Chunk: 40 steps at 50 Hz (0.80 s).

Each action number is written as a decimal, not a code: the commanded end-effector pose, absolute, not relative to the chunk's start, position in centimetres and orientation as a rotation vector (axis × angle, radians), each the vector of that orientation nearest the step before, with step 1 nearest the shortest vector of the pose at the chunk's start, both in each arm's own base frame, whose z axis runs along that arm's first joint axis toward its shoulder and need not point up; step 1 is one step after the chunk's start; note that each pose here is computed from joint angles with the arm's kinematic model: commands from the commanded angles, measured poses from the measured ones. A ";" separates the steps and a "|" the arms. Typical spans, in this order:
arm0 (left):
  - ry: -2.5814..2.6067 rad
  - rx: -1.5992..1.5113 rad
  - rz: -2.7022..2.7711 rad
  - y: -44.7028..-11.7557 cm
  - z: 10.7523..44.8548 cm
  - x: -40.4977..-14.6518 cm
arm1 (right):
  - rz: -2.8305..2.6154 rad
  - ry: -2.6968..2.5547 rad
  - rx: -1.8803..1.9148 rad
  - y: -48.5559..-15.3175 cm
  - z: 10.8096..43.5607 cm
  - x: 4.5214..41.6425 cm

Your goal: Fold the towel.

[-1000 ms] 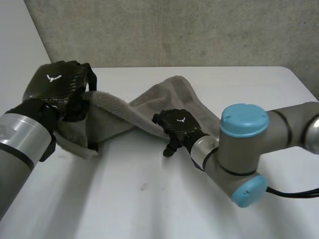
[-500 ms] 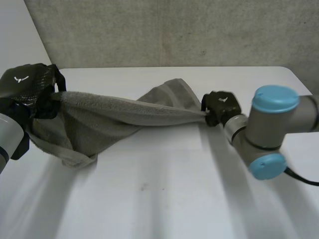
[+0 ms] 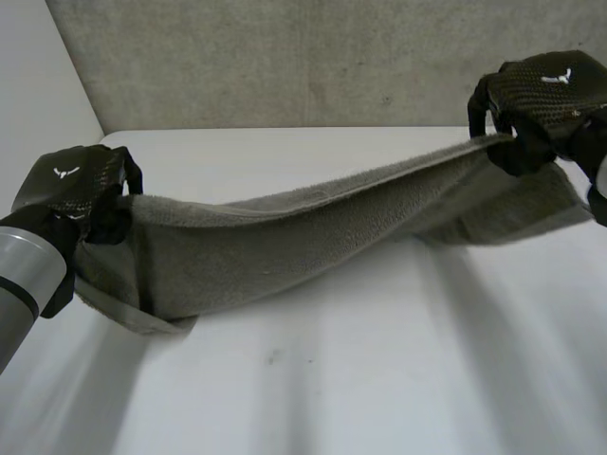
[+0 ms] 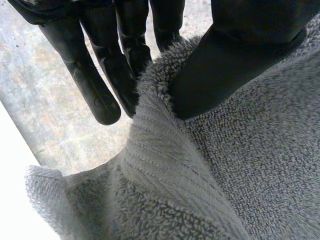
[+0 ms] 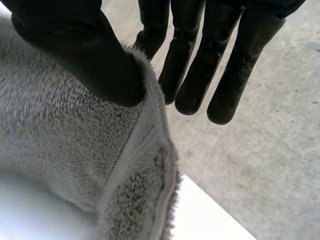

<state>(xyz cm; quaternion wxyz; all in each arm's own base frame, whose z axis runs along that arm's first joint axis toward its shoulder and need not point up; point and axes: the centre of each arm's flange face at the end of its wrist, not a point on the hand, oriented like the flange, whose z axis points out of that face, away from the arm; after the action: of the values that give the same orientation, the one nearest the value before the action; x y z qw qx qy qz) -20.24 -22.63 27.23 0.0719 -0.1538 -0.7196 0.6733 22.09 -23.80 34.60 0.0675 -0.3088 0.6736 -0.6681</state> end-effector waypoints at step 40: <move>-2.526 -0.743 1.676 -25.9 16.5 -20.8 | -1.191 2.569 -1.058 -26.8 15.8 21.1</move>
<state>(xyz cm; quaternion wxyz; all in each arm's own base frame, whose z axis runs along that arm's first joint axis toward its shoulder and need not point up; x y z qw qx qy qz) -20.83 -26.69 16.75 0.0079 -0.2347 -0.8059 0.5435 22.02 -26.89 15.93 0.0521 -0.3680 0.8351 -0.4056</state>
